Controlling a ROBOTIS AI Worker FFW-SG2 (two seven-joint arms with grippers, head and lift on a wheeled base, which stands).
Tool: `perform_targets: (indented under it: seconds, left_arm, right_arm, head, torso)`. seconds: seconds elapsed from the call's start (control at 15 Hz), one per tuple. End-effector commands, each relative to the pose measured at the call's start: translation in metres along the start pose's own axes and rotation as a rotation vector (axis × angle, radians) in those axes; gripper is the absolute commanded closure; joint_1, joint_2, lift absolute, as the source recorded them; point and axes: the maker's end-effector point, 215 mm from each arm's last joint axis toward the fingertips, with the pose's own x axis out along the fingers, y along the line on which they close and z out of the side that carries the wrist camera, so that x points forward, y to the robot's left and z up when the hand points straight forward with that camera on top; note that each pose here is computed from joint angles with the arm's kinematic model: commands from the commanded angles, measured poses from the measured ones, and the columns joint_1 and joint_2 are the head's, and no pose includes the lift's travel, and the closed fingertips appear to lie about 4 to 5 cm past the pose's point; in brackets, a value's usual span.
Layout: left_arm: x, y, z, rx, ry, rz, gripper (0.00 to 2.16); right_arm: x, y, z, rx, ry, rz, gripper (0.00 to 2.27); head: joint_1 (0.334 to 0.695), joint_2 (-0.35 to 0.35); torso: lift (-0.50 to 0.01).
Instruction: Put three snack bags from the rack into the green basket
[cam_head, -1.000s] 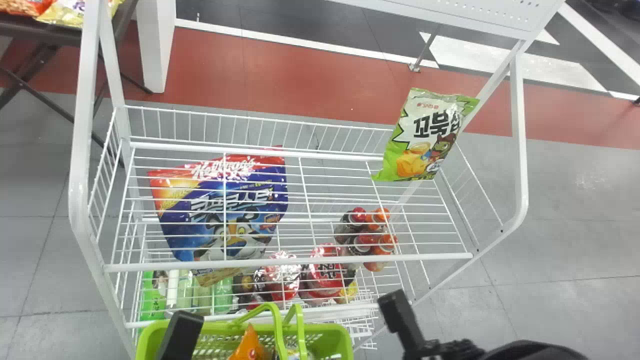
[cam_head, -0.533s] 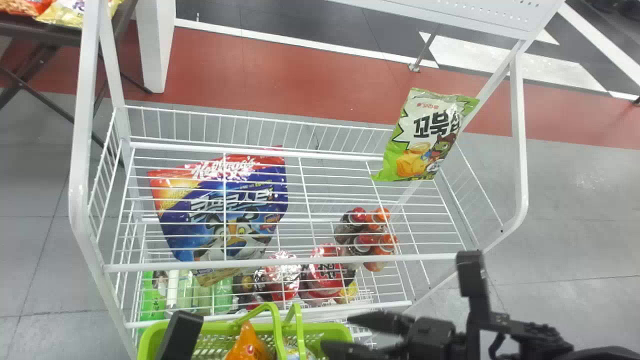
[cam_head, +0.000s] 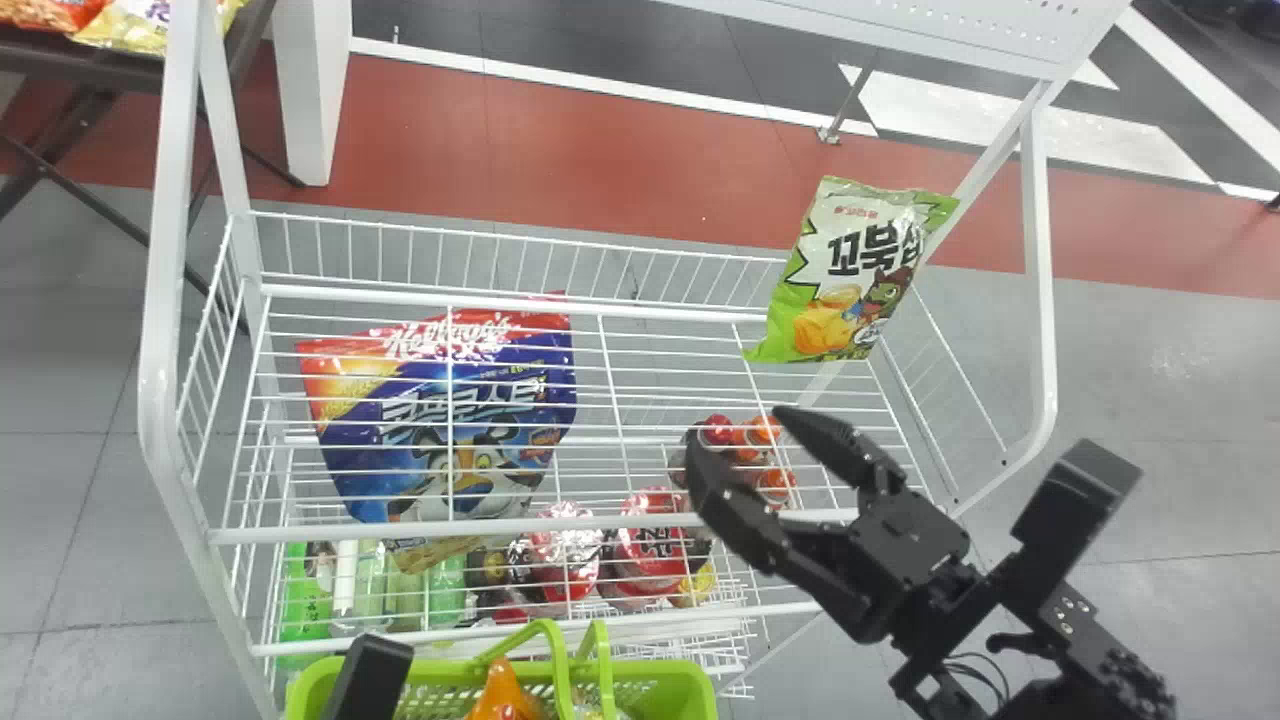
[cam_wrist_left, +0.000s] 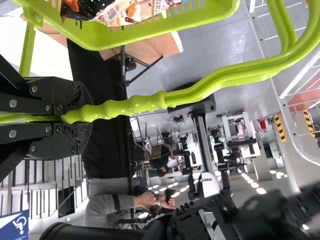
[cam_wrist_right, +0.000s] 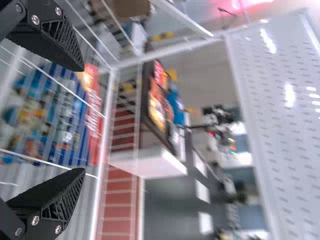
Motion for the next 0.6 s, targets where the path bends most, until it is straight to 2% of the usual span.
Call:
perform_targets:
  seconds: [0.0, 0.27, 0.53]
  left_arm:
    - [0.003, -0.002, -0.004, -0.011, 0.007, -0.007, 1.33]
    - [0.005, 0.001, -0.011, -0.033, 0.015, -0.014, 1.33]
    - [0.006, 0.002, -0.014, -0.045, 0.019, -0.022, 1.33]
  right_arm:
    - [-0.003, 0.0, 0.016, -0.023, -0.112, -0.048, 0.11]
    - [-0.015, -0.013, -0.009, -0.031, -0.05, -0.144, 0.12]
    - [-0.018, -0.016, -0.001, -0.059, -0.075, -0.163, 0.13]
  head:
    - [0.695, -0.35]
    - [0.695, -0.35]
    - [0.695, -0.35]
  torso:
    - [0.0]
    - [0.0]
    - [0.0]
